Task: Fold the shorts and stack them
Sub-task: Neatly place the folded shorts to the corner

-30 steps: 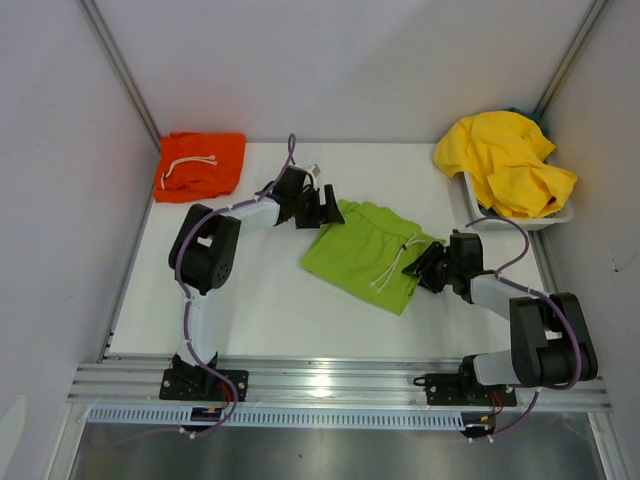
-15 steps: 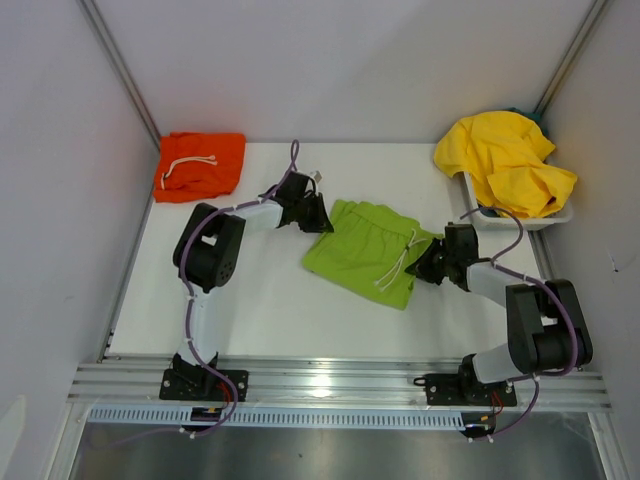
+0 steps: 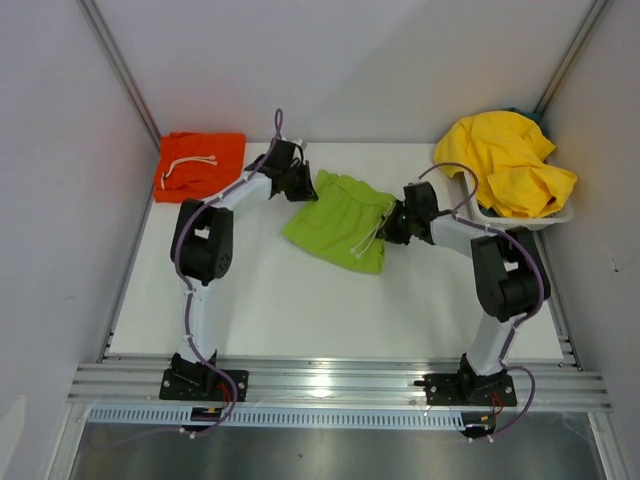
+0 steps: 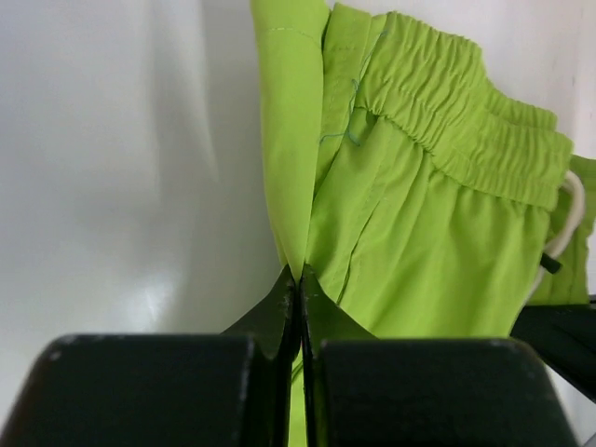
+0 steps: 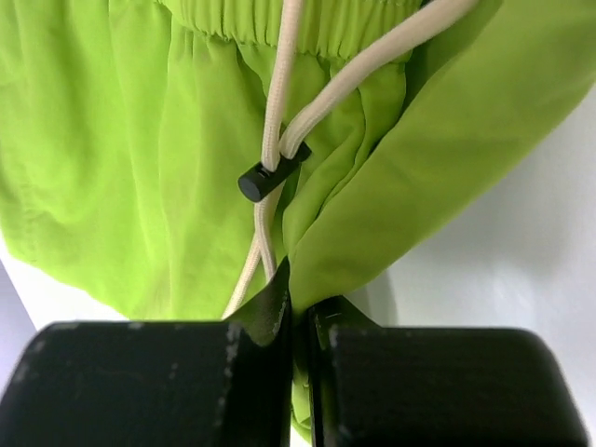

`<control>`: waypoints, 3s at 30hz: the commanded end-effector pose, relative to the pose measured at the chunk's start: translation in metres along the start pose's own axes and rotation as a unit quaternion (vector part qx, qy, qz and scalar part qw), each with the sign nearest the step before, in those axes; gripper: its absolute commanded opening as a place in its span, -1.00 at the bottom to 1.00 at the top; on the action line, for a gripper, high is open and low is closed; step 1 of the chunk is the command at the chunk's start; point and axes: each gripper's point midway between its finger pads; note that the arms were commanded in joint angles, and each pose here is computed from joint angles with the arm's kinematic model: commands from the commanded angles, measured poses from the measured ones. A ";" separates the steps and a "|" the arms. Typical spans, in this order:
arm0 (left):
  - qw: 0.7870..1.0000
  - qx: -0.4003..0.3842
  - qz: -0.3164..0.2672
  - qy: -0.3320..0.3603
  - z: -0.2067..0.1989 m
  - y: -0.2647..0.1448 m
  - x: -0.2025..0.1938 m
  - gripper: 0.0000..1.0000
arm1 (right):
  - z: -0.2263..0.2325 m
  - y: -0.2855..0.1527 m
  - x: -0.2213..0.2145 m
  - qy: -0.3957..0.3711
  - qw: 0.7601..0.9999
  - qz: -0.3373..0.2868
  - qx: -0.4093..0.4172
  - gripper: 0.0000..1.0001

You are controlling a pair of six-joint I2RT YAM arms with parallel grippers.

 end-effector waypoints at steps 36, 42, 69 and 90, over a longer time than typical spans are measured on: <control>0.932 0.046 -0.355 -0.051 0.103 -0.153 0.298 -1.00 | 0.286 0.129 0.192 0.143 0.871 -0.287 0.372 -1.00; 0.917 0.079 -0.389 -0.053 0.118 -0.178 0.318 -1.00 | 0.295 0.141 0.180 0.171 0.861 -0.309 0.365 -1.00; 0.960 0.023 -0.250 -0.125 0.173 -0.077 0.243 -0.53 | 0.262 0.153 0.179 0.127 0.899 -0.259 0.331 -1.00; 0.975 -0.019 -0.198 -0.095 0.097 -0.068 0.166 0.57 | 0.143 0.099 0.156 0.020 0.961 -0.171 0.215 -1.00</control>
Point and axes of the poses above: each gripper's point midway between its finger pads, its own y axis out along the fingers, its own z axis along the line the jaws close on, x = y × z, and after that the axes turned 10 degrees about -y, right-handed
